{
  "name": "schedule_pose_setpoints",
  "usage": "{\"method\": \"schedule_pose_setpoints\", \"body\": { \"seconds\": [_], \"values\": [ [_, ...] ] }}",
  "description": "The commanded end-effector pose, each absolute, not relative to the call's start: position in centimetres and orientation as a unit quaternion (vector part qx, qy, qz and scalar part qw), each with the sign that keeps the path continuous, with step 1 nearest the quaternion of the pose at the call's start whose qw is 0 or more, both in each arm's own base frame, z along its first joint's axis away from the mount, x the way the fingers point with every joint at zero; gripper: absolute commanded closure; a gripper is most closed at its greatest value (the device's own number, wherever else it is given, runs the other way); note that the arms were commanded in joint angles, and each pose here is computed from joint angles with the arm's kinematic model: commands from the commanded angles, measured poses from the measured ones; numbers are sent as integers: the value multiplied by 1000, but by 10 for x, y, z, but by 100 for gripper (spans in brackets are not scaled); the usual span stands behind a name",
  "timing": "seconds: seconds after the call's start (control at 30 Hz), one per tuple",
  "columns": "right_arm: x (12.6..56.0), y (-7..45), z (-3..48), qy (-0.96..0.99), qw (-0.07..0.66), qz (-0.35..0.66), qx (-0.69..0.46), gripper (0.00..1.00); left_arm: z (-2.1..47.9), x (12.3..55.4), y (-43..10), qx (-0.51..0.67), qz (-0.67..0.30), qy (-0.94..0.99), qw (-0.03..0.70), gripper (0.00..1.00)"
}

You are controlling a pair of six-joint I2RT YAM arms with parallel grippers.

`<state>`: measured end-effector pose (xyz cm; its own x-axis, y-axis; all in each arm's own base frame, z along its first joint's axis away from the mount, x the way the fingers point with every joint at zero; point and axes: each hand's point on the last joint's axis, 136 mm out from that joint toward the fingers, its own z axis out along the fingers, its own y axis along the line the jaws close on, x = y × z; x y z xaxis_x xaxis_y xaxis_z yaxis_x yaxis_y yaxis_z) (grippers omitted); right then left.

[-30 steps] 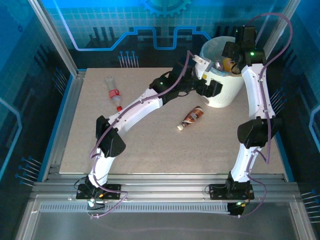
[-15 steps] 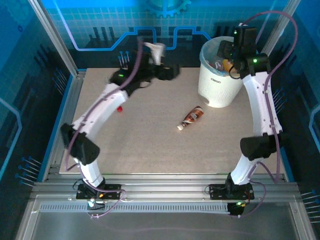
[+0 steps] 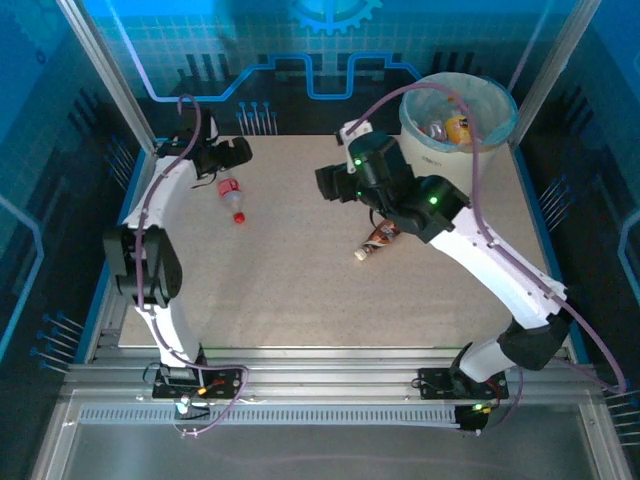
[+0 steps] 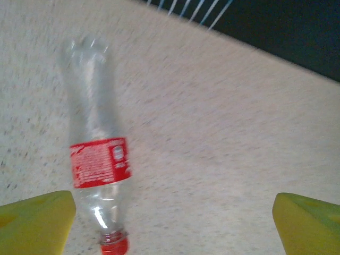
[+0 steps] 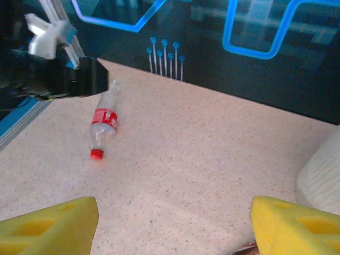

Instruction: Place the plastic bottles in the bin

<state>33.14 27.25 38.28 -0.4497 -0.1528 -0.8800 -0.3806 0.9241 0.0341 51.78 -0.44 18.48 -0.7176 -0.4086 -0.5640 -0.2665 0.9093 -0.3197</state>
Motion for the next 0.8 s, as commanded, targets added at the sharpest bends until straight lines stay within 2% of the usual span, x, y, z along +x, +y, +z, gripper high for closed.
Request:
{"method": "schedule_pose_setpoints", "body": {
  "seconds": [0.0,0.1,0.23,0.43,0.77],
  "values": [
    [327,278,372,852,489,107,-153,24,158,520,12,-196,-80,934,289,3],
    [323,283,370,852,487,110,-159,24,136,525,32,-216,-53,935,278,3],
    [325,279,365,854,488,93,-155,24,108,528,42,-245,-63,934,252,4],
    [327,280,354,860,477,81,-162,23,76,538,21,-222,-120,944,213,8],
    [325,274,349,865,470,76,-156,23,64,540,30,-188,-81,958,201,19]
  ]
}}
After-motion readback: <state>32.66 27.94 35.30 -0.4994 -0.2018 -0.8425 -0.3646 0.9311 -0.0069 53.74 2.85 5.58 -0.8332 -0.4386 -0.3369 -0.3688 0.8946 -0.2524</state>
